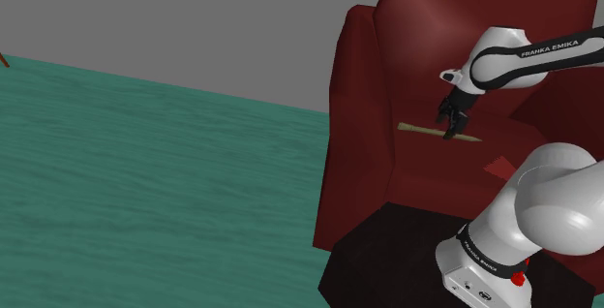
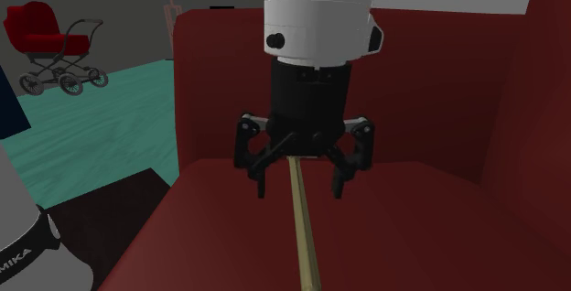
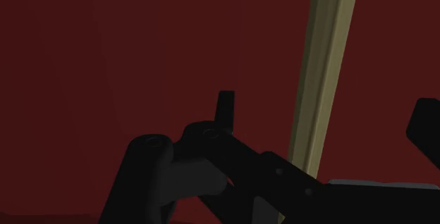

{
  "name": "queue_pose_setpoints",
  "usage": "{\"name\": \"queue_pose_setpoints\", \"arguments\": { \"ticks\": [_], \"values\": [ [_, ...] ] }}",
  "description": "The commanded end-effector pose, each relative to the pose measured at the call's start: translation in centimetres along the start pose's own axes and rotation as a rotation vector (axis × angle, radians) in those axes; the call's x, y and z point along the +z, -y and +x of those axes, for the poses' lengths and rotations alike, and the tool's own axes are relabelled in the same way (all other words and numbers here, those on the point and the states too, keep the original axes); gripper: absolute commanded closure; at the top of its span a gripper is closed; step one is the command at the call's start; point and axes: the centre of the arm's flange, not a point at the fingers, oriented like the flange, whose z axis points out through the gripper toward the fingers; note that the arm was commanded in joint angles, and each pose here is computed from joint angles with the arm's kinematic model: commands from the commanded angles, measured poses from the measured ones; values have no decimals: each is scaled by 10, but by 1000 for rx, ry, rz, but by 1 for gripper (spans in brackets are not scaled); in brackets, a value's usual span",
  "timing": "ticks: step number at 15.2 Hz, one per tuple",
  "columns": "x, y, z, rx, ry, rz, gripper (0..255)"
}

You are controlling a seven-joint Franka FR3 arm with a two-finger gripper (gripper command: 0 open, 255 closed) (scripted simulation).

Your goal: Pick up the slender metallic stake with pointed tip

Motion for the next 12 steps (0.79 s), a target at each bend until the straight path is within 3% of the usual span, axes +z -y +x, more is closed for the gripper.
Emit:
{"name": "queue_pose_setpoints", "arguments": {
  "ticks": [1, 2, 3, 12],
  "values": [
    [7, -1, 0, 0, 0, -1, 0],
    [7, -1, 0, 0, 0, -1, 0],
    [8, -1, 0, 0, 0, -1, 255],
    [7, -1, 0, 0, 0, -1, 255]
  ]
}}
